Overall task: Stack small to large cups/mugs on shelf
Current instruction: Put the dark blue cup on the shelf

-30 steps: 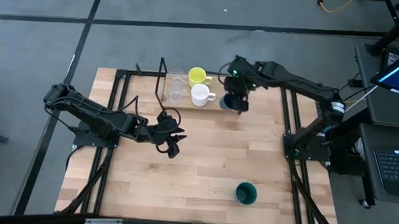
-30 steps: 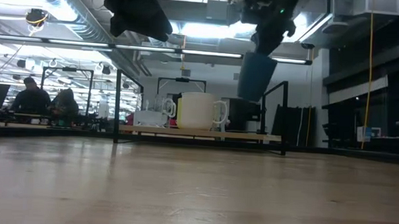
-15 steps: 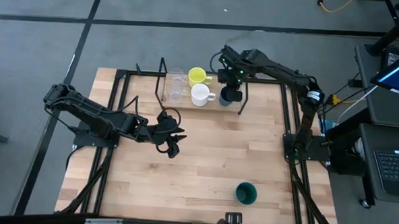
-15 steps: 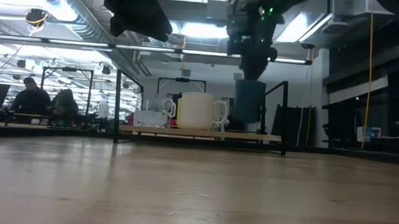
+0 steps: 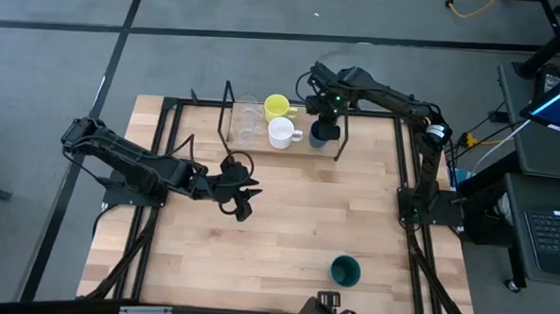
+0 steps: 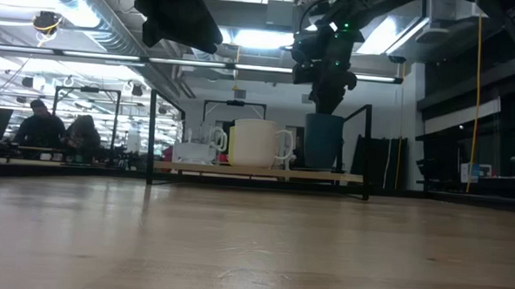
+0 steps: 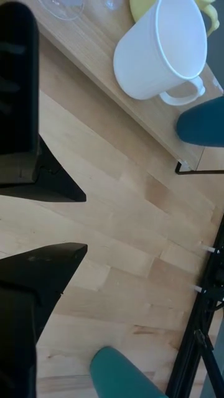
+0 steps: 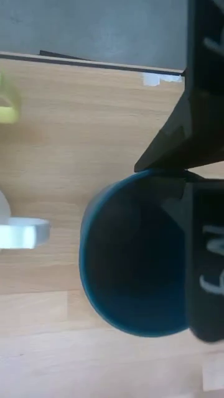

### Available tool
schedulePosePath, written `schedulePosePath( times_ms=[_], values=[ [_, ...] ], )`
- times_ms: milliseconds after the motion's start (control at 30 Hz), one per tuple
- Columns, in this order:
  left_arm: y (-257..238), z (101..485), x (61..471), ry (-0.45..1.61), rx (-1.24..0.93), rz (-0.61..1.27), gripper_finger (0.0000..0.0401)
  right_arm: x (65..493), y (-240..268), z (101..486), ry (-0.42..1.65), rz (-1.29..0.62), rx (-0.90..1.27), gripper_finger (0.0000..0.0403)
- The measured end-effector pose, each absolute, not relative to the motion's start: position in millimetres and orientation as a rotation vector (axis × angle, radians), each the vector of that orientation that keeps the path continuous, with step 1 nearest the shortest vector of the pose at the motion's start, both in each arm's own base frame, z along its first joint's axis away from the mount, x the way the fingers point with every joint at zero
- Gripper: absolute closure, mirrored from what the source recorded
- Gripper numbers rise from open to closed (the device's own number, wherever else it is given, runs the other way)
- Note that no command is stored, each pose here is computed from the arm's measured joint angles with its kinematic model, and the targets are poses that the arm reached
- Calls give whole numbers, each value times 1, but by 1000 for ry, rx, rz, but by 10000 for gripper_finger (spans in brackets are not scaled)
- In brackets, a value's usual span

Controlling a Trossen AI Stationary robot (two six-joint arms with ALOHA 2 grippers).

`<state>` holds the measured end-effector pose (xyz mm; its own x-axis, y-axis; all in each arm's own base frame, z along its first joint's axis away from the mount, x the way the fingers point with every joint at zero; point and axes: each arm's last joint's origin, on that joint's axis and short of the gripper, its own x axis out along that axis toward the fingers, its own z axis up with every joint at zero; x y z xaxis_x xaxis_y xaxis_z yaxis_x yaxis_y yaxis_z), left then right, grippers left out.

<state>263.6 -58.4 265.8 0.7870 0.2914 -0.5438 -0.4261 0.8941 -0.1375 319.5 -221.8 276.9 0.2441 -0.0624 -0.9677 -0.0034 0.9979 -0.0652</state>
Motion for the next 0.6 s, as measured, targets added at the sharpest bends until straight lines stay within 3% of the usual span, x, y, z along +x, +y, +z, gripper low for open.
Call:
schedulePosePath(
  times_ms=[433, 600],
  values=[
    [-58, 266, 264, 540, -261, 391, 291, 320, -222, 276, 1322, -40, -58, 312],
    [-58, 266, 264, 540, -260, 391, 291, 320, -222, 276, 1329, -47, -63, 262]
  ],
)
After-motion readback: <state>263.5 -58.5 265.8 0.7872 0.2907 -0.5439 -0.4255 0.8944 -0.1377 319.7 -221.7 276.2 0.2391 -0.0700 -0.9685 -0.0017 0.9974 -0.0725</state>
